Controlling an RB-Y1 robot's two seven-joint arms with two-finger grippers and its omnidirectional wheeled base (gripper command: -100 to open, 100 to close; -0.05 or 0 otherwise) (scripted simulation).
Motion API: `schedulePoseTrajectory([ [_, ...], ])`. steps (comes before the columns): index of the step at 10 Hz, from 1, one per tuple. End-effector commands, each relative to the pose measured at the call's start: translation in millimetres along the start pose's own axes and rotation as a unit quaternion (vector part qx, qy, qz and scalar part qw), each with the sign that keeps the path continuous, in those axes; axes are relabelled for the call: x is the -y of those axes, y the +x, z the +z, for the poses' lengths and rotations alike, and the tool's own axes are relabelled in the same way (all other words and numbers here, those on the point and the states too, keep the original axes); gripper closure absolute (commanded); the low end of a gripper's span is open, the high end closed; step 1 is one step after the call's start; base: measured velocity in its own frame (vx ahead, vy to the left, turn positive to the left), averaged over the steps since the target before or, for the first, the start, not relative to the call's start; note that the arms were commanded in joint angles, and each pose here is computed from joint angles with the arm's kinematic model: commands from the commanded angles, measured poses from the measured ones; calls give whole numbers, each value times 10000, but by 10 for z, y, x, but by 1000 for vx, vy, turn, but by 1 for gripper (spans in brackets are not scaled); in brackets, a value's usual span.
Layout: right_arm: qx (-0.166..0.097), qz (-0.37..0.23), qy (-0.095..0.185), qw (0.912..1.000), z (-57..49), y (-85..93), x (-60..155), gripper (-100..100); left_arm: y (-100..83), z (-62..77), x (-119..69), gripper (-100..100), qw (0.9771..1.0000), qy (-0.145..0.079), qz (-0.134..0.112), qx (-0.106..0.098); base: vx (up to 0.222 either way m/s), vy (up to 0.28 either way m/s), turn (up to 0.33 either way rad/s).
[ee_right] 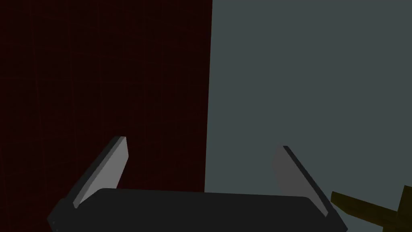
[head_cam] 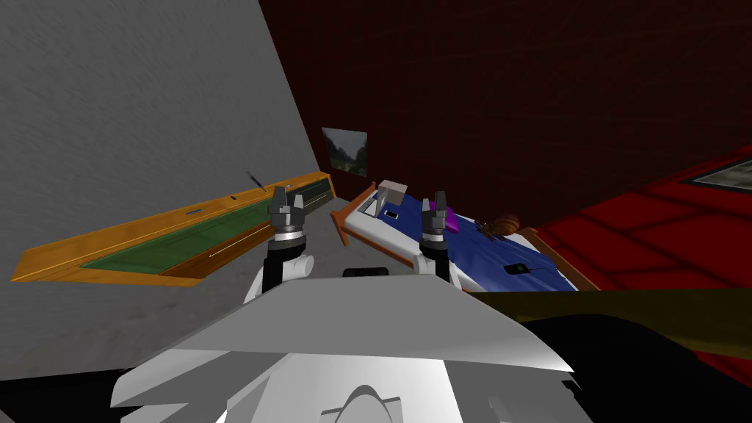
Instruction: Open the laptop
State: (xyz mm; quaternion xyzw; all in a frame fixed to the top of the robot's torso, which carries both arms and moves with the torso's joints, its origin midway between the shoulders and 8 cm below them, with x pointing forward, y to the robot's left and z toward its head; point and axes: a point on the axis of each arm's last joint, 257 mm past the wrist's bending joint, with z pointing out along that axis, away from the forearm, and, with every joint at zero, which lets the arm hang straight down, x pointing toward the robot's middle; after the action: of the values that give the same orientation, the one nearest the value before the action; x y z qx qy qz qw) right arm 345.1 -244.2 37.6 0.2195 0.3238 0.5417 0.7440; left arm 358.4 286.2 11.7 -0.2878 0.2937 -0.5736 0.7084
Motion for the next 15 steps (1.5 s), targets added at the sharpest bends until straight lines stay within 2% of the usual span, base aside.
schedulePoseTrajectory([
  [1, 0, 0, 0, 10000, 0, 0, 0, 0, 0, 0, 0, 0, 10000, 0, 0, 0, 0, 0, 0],
  [9, 0, 0, -2, 10000, 1, 0, -2, 0, 0, 1, 2, 0, 10000, 2, 0, 0, 0, 0, 0],
  [10, -184, -259, 93, 9995, -22, 28, 88, -100, 0, 1, 2, 0, 10000, 2, 0, 0, 30, 39, 32],
  [12, -442, -787, 316, 9954, -71, 38, 292, -100, 0, -1, -1, 0, 10000, -2, -1, 1, 69, 131, 48],
  [13, -620, -1225, 509, 9892, -117, 20, 471, -100, 1, -1, -1, 0, 10000, -2, -1, 1, 108, 159, 60],
  [15, -801, -1699, 717, 9796, -172, -20, 668, -100, 1, -1, -1, 0, 10000, -2, -1, 1, 96, 160, 46],
])
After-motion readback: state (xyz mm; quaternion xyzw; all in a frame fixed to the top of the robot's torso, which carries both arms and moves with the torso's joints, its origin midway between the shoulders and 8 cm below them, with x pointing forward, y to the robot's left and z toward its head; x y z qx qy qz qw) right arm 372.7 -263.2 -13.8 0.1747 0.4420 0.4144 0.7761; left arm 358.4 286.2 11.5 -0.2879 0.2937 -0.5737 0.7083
